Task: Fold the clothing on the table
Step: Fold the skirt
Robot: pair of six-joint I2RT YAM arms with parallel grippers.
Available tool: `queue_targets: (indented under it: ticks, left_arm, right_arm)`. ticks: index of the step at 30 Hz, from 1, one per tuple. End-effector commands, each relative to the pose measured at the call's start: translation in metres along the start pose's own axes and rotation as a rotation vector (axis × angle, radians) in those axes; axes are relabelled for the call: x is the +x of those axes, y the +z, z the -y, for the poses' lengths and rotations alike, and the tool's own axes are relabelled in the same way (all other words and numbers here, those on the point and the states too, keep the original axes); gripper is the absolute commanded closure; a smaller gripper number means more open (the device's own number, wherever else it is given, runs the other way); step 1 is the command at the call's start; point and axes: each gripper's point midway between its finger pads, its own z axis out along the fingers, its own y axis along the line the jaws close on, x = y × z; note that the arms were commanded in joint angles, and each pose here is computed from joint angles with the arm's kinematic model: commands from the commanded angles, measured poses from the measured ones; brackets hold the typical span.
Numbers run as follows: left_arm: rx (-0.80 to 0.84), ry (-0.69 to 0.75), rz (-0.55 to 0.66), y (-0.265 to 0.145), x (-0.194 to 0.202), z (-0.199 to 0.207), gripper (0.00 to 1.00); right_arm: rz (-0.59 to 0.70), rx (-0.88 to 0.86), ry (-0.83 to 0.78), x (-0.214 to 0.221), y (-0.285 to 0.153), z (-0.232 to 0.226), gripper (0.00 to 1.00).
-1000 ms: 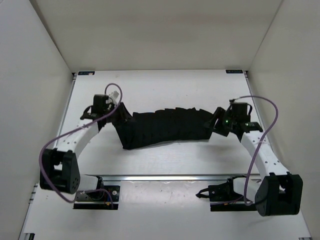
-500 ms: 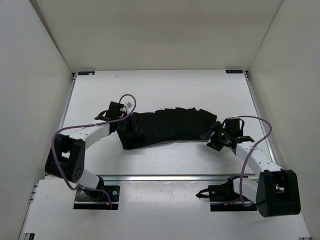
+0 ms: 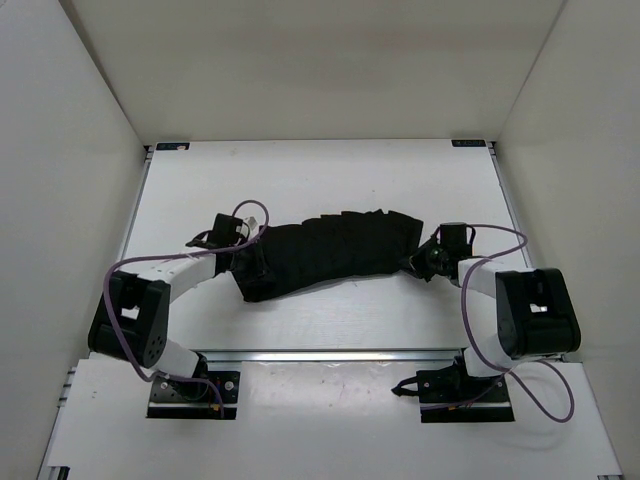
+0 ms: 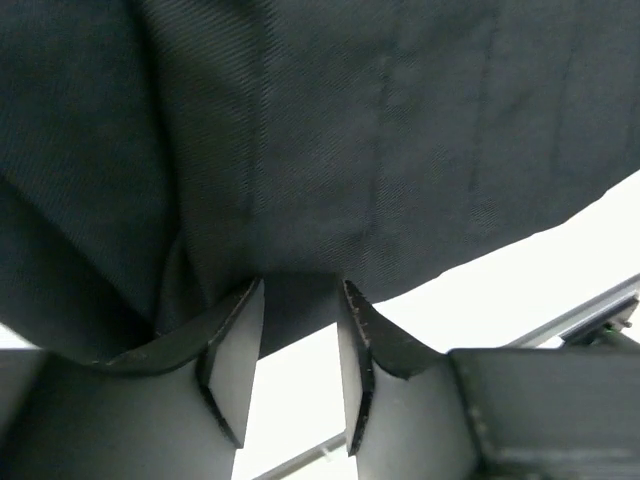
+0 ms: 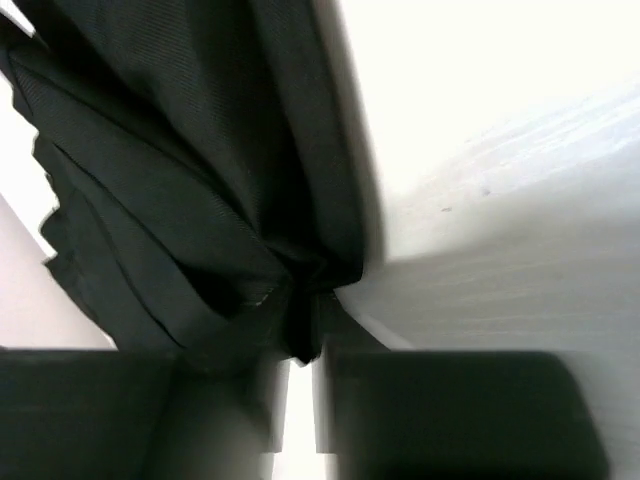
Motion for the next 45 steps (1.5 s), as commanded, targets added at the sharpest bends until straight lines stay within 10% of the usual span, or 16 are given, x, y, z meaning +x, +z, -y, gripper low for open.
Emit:
queue_targets:
  ticks: [1, 10, 20, 31, 45]
  left_arm:
    - [-0.053, 0.019, 0.024, -0.001, 0.005, -0.023, 0.55]
    - [-0.048, 0.033, -0.033, 0.027, 0.006, -0.017, 0.6]
    - [-0.023, 0.006, -0.053, 0.031, 0.018, -0.017, 0.6]
    - [0.017, -0.018, -0.073, 0.026, 0.026, -0.02, 0.59]
    - [0.174, -0.135, 0.082, -0.039, -0.01, -0.004, 0.49]
  right_arm:
    - [0.057, -0.028, -0.043, -0.012, 0.003, -0.008, 0.95]
    - [0.108, -0.072, -0.571, -0.047, -0.025, -0.112, 1.0]
    - [-0.046, -0.422, -1.053, 0.108, -0.038, -0.253, 1.0]
    - [-0.398, -0.521, -1.154, 0.263, 0.015, -0.219, 1.0]
    - [-0.489, -0.432, -1.196, 0.285, 0.048, -0.188, 1.0]
